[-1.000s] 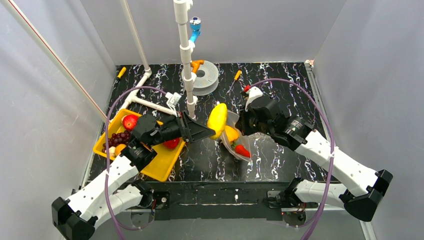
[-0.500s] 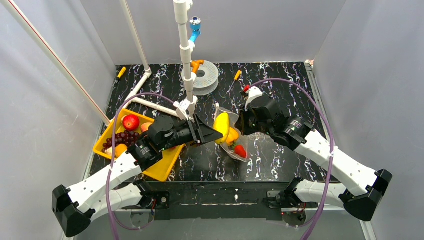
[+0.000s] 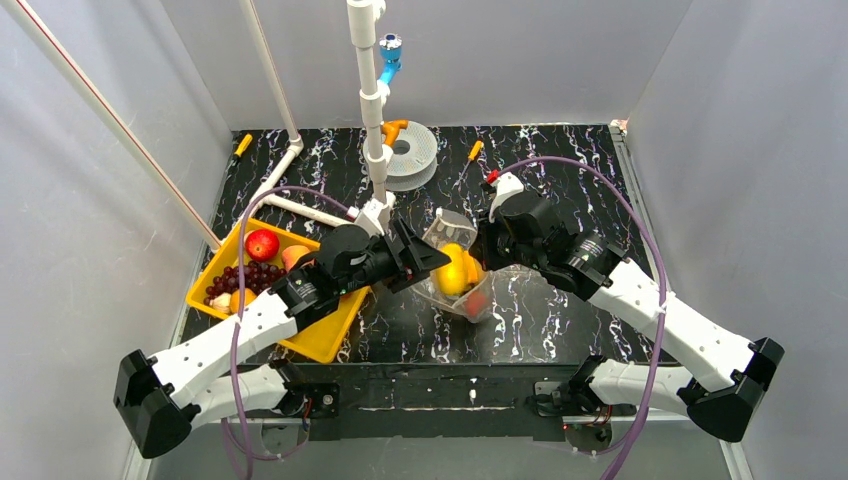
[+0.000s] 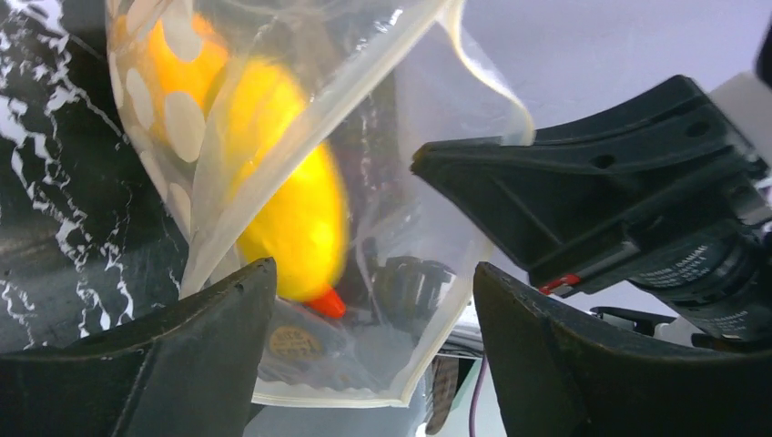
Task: Place the food in the zip-top bag and seal the zipper
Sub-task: Place the fake fruit in the zipper food storage bag.
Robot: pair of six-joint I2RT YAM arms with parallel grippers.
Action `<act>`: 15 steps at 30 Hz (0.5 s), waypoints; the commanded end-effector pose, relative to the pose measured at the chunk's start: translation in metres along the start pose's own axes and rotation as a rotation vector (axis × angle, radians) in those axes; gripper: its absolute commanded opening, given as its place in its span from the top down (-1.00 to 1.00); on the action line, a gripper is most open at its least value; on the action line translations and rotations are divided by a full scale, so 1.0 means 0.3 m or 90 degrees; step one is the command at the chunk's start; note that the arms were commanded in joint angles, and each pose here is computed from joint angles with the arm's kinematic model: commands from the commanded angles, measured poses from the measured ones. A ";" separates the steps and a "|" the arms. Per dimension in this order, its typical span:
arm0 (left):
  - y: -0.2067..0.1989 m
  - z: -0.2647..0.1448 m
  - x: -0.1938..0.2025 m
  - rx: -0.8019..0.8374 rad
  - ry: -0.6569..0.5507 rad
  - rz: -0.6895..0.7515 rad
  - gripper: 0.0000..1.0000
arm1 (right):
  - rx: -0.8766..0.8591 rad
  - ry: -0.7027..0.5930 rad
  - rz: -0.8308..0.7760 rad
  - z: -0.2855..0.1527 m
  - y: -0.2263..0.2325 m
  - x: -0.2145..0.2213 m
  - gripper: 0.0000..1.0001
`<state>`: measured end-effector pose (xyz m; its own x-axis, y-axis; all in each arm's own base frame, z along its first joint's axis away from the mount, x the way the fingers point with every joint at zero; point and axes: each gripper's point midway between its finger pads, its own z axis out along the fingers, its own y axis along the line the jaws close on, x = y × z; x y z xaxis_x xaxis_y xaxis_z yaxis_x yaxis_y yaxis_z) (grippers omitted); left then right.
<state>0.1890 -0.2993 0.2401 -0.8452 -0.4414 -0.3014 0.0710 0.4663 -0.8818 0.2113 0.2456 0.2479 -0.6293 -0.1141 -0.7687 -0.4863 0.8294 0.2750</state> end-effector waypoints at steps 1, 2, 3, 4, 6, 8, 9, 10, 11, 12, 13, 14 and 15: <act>-0.129 -0.026 -0.040 0.063 -0.014 0.057 -0.59 | -0.026 -0.042 0.010 -0.020 0.035 -0.060 0.97; -0.129 -0.029 -0.038 0.065 -0.013 0.064 -0.64 | -0.024 -0.041 0.010 -0.018 0.033 -0.057 0.97; -0.140 -0.035 -0.038 0.078 -0.014 0.073 -0.68 | -0.023 -0.041 0.009 -0.017 0.031 -0.055 0.97; -0.156 -0.041 -0.037 0.095 -0.015 0.088 -0.72 | -0.022 -0.041 0.010 -0.015 0.029 -0.053 0.97; -0.182 -0.065 -0.033 0.127 -0.016 0.121 -0.74 | -0.020 -0.040 0.009 -0.014 0.027 -0.051 0.97; -0.199 -0.094 -0.033 0.148 -0.021 0.167 -0.75 | -0.017 -0.040 0.009 -0.014 0.023 -0.049 0.97; -0.206 -0.111 -0.035 0.155 -0.025 0.196 -0.75 | -0.016 -0.040 0.008 -0.012 0.022 -0.047 0.97; -0.206 -0.128 -0.036 0.154 -0.028 0.222 -0.75 | -0.015 -0.040 0.008 -0.014 0.021 -0.047 0.97; -0.214 -0.148 -0.043 0.158 -0.036 0.250 -0.75 | -0.014 -0.041 0.007 -0.015 0.019 -0.046 0.97; -0.199 -0.165 -0.043 0.144 -0.035 0.281 -0.75 | -0.013 -0.041 0.007 -0.016 0.017 -0.046 0.97; -0.199 -0.190 -0.049 0.139 -0.040 0.314 -0.75 | -0.013 -0.041 0.007 -0.016 0.016 -0.044 0.97; -0.191 -0.212 -0.052 0.126 -0.040 0.346 -0.75 | -0.013 -0.042 0.007 -0.017 0.016 -0.044 0.97; -0.182 -0.241 -0.058 0.111 -0.039 0.395 -0.75 | -0.013 -0.042 0.006 -0.019 0.015 -0.043 0.97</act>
<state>0.1724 -0.2851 0.2972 -0.7295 -0.3016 -0.6139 0.4533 0.4589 -0.7642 0.2110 0.2453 0.2471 -0.6301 -0.1149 -0.7679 -0.4854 0.8302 0.2741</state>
